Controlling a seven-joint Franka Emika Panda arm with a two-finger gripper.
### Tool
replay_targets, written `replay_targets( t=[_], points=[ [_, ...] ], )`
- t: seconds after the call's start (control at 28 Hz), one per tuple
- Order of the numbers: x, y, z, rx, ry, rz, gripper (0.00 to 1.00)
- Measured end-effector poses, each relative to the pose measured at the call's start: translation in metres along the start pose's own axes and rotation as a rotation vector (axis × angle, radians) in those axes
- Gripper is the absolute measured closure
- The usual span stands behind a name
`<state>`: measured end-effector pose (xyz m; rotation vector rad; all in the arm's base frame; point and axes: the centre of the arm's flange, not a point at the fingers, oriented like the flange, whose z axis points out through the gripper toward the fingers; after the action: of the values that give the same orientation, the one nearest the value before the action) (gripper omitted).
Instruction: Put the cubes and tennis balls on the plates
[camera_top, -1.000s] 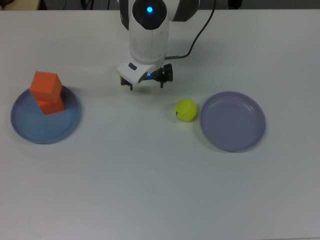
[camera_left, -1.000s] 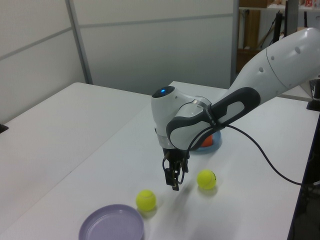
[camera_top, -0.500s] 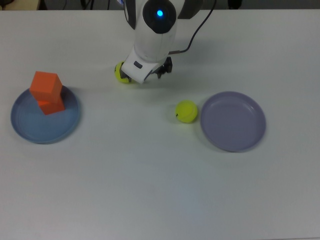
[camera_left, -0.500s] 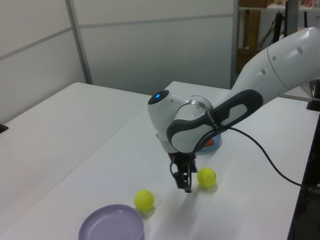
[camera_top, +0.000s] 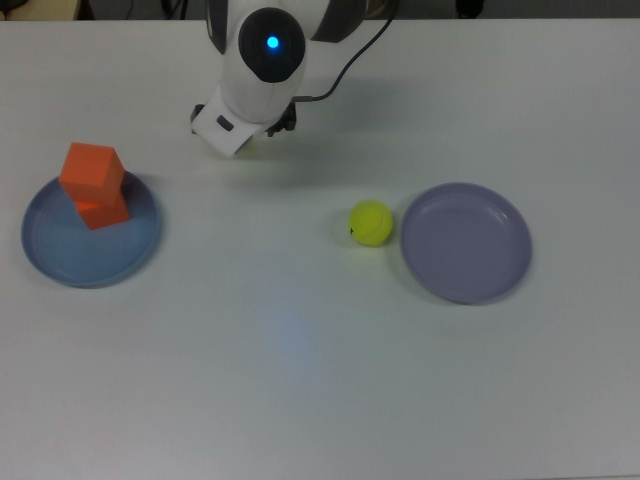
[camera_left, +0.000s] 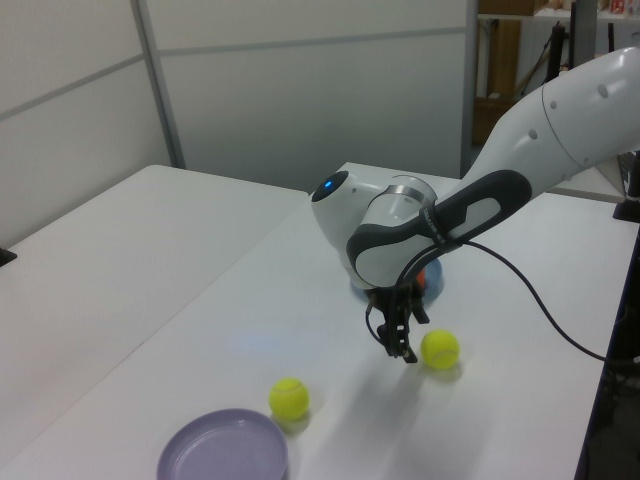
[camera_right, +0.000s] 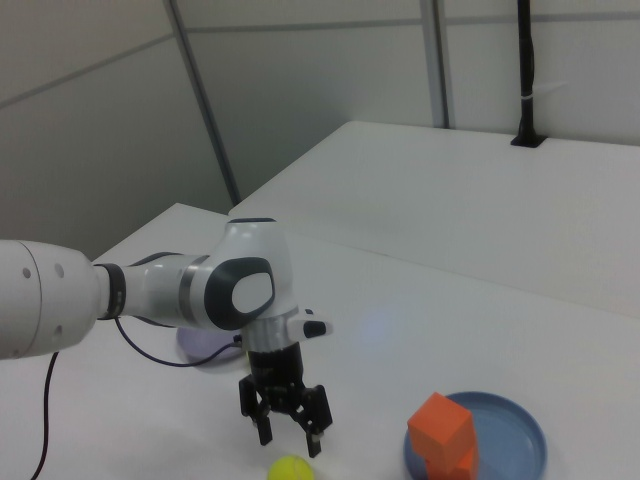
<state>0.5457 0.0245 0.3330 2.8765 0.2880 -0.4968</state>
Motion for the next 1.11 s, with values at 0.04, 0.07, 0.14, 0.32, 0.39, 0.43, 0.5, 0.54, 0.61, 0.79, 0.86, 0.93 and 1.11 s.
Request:
replay_targets(
  t=[0.04,0.07,0.14,0.32,0.39,0.43,0.5,0.54,0.61,0.79,0.86,0.93,1.11],
  points=[
    [-0.001,0.003,0.003,-0.006,-0.007,0.002,0.00],
    [-0.002,0.006,0.006,-0.011,-0.014,0.003,0.00],
    [-0.005,0.011,0.015,-0.021,-0.035,0.005,0.00],
    [-0.017,0.013,0.047,-0.042,-0.103,-0.011,0.00],
    [-0.022,0.012,0.059,-0.045,-0.129,-0.017,0.01],
    [-0.024,0.012,0.065,-0.046,-0.141,-0.019,0.04],
    [-0.030,0.014,0.075,-0.046,-0.163,-0.018,0.11],
    [-0.033,0.017,0.077,-0.046,-0.167,-0.016,0.15],
    [-0.038,0.024,0.079,-0.041,-0.171,-0.018,0.22],
    [-0.052,0.049,0.072,-0.027,-0.163,-0.015,0.37],
    [-0.056,0.051,0.068,-0.028,-0.170,-0.015,0.37],
    [-0.058,0.050,0.064,-0.032,-0.171,-0.017,0.37],
    [-0.041,0.031,0.017,-0.025,-0.075,-0.029,0.37]
  ],
)
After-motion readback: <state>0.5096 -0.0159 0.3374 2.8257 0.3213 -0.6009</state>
